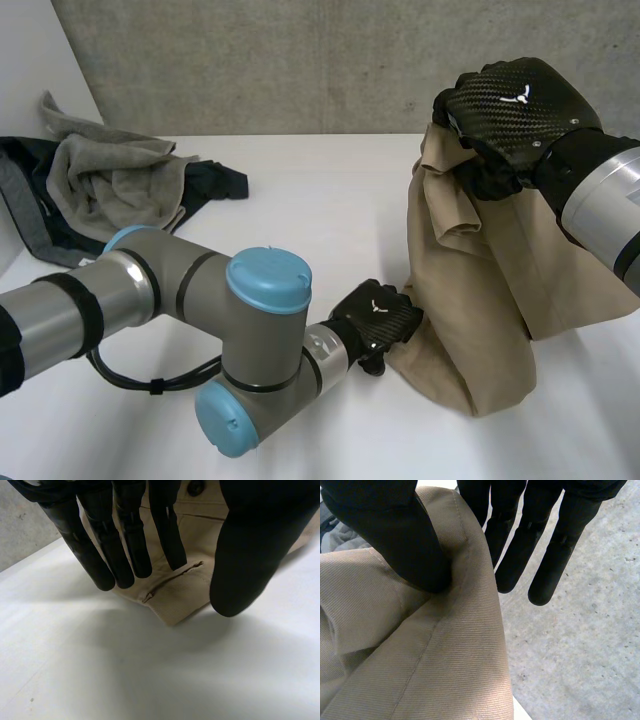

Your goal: Fold the laundry.

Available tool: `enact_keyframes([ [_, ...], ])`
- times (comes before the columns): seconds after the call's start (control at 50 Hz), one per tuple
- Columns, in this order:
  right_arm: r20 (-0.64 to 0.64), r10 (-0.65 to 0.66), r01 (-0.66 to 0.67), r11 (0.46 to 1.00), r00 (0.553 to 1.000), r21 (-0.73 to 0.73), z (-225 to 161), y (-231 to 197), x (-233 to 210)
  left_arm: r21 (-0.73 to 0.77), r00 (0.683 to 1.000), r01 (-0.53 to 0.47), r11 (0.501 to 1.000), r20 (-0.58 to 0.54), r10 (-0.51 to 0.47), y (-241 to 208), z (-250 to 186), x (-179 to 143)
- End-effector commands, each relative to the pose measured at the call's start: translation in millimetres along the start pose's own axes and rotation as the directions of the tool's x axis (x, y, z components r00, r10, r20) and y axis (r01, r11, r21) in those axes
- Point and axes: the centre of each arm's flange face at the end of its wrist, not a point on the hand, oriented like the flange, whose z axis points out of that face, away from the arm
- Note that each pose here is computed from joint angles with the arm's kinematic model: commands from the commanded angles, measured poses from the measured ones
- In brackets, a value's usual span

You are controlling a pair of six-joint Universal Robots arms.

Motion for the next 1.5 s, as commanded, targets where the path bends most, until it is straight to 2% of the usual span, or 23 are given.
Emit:
enact_keyframes([
  [0.02,0.004,0.001,-0.001,1.000,1.000,-0.002,-0.4,0.5,-1.3,0.025,1.000,-0.025,0.999,0.009,0.025,3.5,8.3,8.4],
  [0.1,0.005,0.002,-0.002,1.000,1.000,0.000,-1.5,-0.3,-1.9,0.046,0.996,-0.054,0.997,0.080,0.050,1.0,13.0,0.8],
  [0.18,0.011,0.004,-0.004,1.000,1.000,0.009,-3.3,-2.0,-4.4,0.067,0.957,-0.071,0.995,0.286,0.049,-18.8,4.4,-31.0],
  [0.2,0.018,0.005,-0.005,1.000,1.000,0.012,-3.4,-2.3,-6.9,0.089,0.923,-0.063,0.994,0.384,0.025,-29.5,-3.1,-48.7],
  [0.26,0.022,0.013,-0.013,1.000,1.000,0.015,-3.0,-2.0,-9.2,0.158,0.854,-0.054,0.986,0.519,-0.036,-49.1,-17.0,-82.9],
  [0.28,0.025,0.025,-0.026,1.000,0.999,0.008,-2.1,0.2,-11.3,0.214,0.807,-0.061,0.975,0.586,-0.078,-59.9,-26.9,-109.3],
  [0.36,0.034,0.074,-0.073,0.997,0.997,-0.023,0.2,6.3,-15.2,0.320,0.732,-0.114,0.940,0.667,-0.138,-82.3,-52.3,-163.9],
  [0.56,-0.013,0.143,-0.144,0.986,0.990,-0.085,-0.3,18.3,2.7,0.456,0.621,-0.261,0.851,0.754,-0.214,-135.8,-105.9,-253.3],
  [0.64,-0.060,0.128,-0.134,0.986,0.990,-0.098,3.3,26.3,18.9,0.569,0.637,-0.305,0.764,0.718,-0.281,-174.0,-119.9,-262.4],
  [0.72,-0.097,0.118,-0.129,0.985,0.988,-0.117,4.9,33.7,30.2,0.690,0.733,-0.282,0.667,0.603,-0.314,-205.1,-119.4,-249.5],
  [0.74,-0.108,0.117,-0.130,0.983,0.987,-0.128,5.3,37.7,33.2,0.733,0.791,-0.247,0.633,0.530,-0.305,-214.8,-114.1,-236.7],
  [0.78,-0.120,0.116,-0.132,0.982,0.986,-0.136,6.1,41.8,36.5,0.768,0.848,-0.195,0.610,0.445,-0.290,-220.2,-105.6,-221.4],
  [0.82,-0.142,0.113,-0.134,0.980,0.983,-0.145,7.4,48.2,41.7,0.794,0.924,-0.086,0.602,0.290,-0.250,-219.5,-86.4,-190.8],
  [0.88,-0.169,0.109,-0.135,0.979,0.980,-0.154,10.2,56.5,47.3,0.772,0.970,0.049,0.634,0.114,-0.214,-205.4,-61.5,-154.2],
  [0.9,-0.189,0.101,-0.132,0.979,0.977,-0.158,12.4,62.5,51.6,0.725,0.981,0.136,0.675,-0.002,-0.195,-187.1,-42.5,-126.7],
  [0.94,-0.204,0.096,-0.131,0.978,0.974,-0.165,14.5,68.8,54.6,0.654,0.976,0.213,0.725,-0.111,-0.187,-163.8,-25.1,-97.1],
  [0.98,-0.221,0.082,-0.122,0.977,0.972,-0.174,17.6,77.9,58.8,0.510,0.956,0.280,0.813,-0.229,-0.185,-119.9,-4.1,-55.8],
  [1.04,-0.221,0.063,-0.108,0.975,0.973,-0.196,21.3,89.6,59.4,0.348,0.944,0.280,0.895,-0.271,-0.190,-67.2,12.3,-22.0],
  [1.1,-0.207,0.046,-0.093,0.971,0.977,-0.221,24.0,99.2,57.3,0.291,0.956,0.225,0.930,-0.249,-0.153,-47.0,14.9,-15.8],
  [1.2,-0.164,0.003,-0.048,0.962,0.987,-0.269,28.4,114.8,49.7,0.313,0.986,0.108,0.944,-0.156,-0.062,-70.3,-10.1,-29.2],
  [1.32,-0.089,-0.021,-0.006,0.955,0.996,-0.298,27.1,118.6,33.6,0.350,0.993,0.104,0.931,0.022,-0.119,-98.4,-46.9,-54.3],
  [1.42,0.089,-0.080,0.105,0.936,0.993,-0.337,16.6,123.1,5.7,0.216,0.945,0.145,0.966,0.260,-0.200,-79.4,-87.3,-69.2],
  [1.5,0.222,-0.130,0.204,0.911,0.966,-0.357,10.8,137.3,-12.1,0.058,0.906,0.169,0.984,0.385,-0.179,-50.8,-113.1,-74.8],
])
